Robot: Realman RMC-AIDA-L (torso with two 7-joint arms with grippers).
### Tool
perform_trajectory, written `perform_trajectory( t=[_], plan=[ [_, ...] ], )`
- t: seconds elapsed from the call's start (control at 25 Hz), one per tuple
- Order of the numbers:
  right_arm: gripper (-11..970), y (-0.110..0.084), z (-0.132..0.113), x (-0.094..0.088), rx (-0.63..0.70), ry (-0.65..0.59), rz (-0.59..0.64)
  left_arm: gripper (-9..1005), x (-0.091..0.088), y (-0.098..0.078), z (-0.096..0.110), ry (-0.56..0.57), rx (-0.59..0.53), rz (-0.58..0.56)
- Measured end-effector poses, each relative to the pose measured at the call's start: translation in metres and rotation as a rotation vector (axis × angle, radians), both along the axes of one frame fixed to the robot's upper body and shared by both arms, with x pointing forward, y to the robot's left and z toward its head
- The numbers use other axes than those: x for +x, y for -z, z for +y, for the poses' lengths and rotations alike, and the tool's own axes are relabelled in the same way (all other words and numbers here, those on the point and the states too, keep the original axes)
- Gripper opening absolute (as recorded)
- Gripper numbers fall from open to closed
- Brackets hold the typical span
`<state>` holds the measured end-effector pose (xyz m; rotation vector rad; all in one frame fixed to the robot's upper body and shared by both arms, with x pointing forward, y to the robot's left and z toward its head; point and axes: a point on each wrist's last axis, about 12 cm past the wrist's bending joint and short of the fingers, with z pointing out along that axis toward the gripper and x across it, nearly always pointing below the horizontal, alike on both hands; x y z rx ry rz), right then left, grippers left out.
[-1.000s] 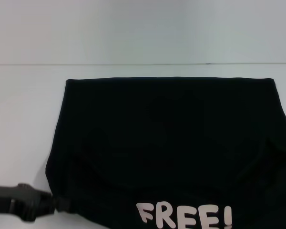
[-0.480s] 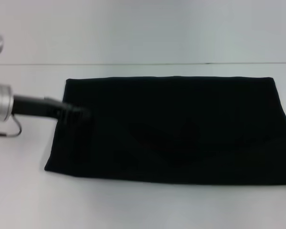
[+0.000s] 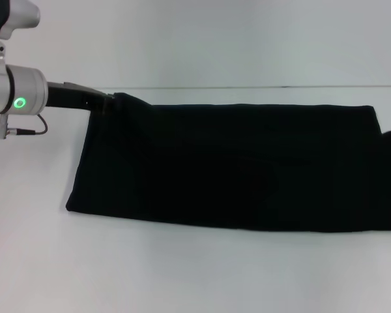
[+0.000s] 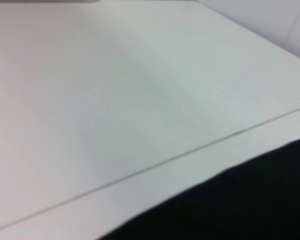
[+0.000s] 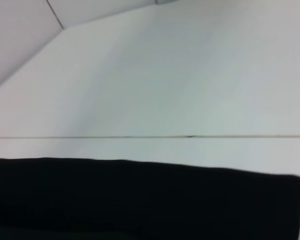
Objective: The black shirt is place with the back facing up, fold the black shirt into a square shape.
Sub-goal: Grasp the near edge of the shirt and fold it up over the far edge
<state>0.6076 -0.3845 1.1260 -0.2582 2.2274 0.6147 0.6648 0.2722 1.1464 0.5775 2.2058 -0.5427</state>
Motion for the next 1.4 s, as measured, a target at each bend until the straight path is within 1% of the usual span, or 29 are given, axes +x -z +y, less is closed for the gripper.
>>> perform_trajectory(
  t=[0.08, 0.28, 0.52, 0.6, 0.72, 1.08, 1.4],
  plan=[
    [16, 0.000, 0.008, 0.014, -0.033, 0.020, -0.004, 8, 0.004, 0.001, -0.002, -0.023, 0.020, -0.017],
    [19, -0.005, 0.019, 0.038, -0.100, 0.065, -0.041, 8, 0.014, 0.000, -0.006, -0.060, 0.063, -0.058],
    [23, -0.014, 0.025, 0.055, -0.133, 0.107, -0.086, 7, 0.022, -0.004, -0.005, -0.104, 0.092, -0.100],
    [24, -0.017, 0.027, 0.059, -0.137, 0.111, -0.096, 7, 0.024, -0.006, -0.005, -0.114, 0.095, -0.110],
    [26, -0.016, 0.031, 0.063, -0.143, 0.123, -0.099, 7, 0.026, -0.005, -0.003, -0.142, 0.105, -0.123],
    [31, -0.006, 0.041, 0.069, -0.184, 0.152, -0.104, 7, 0.028, 0.010, -0.010, -0.201, 0.120, -0.128],
    [37, -0.002, 0.048, 0.073, -0.211, 0.157, -0.110, 8, 0.027, 0.016, -0.013, -0.228, 0.125, -0.130]
  ],
)
